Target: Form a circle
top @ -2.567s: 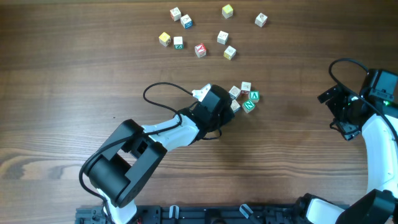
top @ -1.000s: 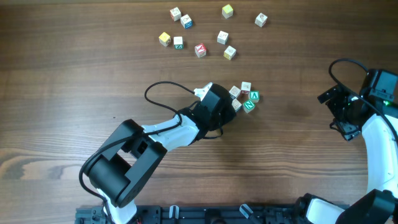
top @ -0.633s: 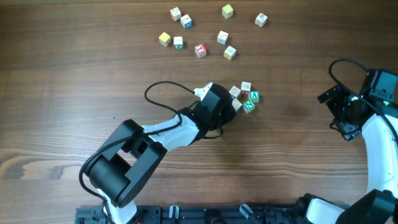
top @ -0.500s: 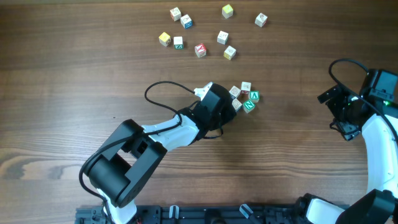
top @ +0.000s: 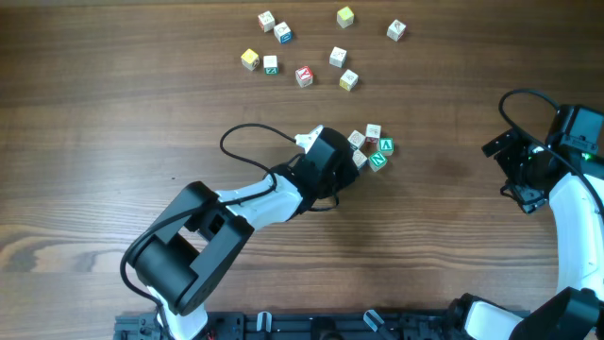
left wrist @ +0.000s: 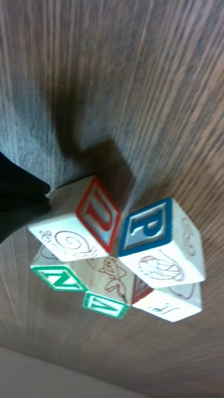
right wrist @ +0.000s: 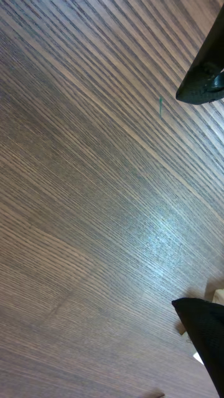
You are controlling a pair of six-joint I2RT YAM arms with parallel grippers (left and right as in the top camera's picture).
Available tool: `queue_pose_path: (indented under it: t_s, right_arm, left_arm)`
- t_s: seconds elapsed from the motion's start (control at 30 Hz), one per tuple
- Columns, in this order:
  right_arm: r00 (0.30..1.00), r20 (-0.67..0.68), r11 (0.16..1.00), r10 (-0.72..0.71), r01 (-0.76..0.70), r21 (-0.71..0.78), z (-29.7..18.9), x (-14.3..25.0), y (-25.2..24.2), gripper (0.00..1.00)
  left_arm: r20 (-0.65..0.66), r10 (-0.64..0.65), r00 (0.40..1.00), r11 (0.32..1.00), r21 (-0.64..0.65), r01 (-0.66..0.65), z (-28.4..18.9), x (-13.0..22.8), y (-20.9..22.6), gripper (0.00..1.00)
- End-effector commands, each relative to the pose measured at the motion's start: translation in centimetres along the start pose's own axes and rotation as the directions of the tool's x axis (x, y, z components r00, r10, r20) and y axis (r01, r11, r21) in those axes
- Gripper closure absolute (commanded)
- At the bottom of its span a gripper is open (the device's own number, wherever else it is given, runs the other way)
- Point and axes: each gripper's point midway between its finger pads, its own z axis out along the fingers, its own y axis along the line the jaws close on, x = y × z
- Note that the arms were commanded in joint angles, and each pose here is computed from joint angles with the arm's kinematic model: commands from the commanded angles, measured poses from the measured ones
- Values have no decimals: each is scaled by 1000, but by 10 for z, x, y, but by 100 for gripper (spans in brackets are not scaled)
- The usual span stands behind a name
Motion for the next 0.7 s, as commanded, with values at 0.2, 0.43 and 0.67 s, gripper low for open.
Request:
queue_pose_path:
  t_s: [0.2,0.43,0.67]
  right_arm:
    - [1000,4,1000,-2,3,-15,-3,-4,5,0]
    - [1000,2,1000,-3,3,-13,-3,-4,5,0]
    - [1000,3,1000,-3,3,-14,-3,-4,5,0]
  left_arm:
    - [5,1,1000,1000,-8,-1,4,2,2,95]
    - [8,1,1000,1000,-4,-1,4,2,1,95]
    - [15,2,1000,1000,-4,-2,4,0,1,95]
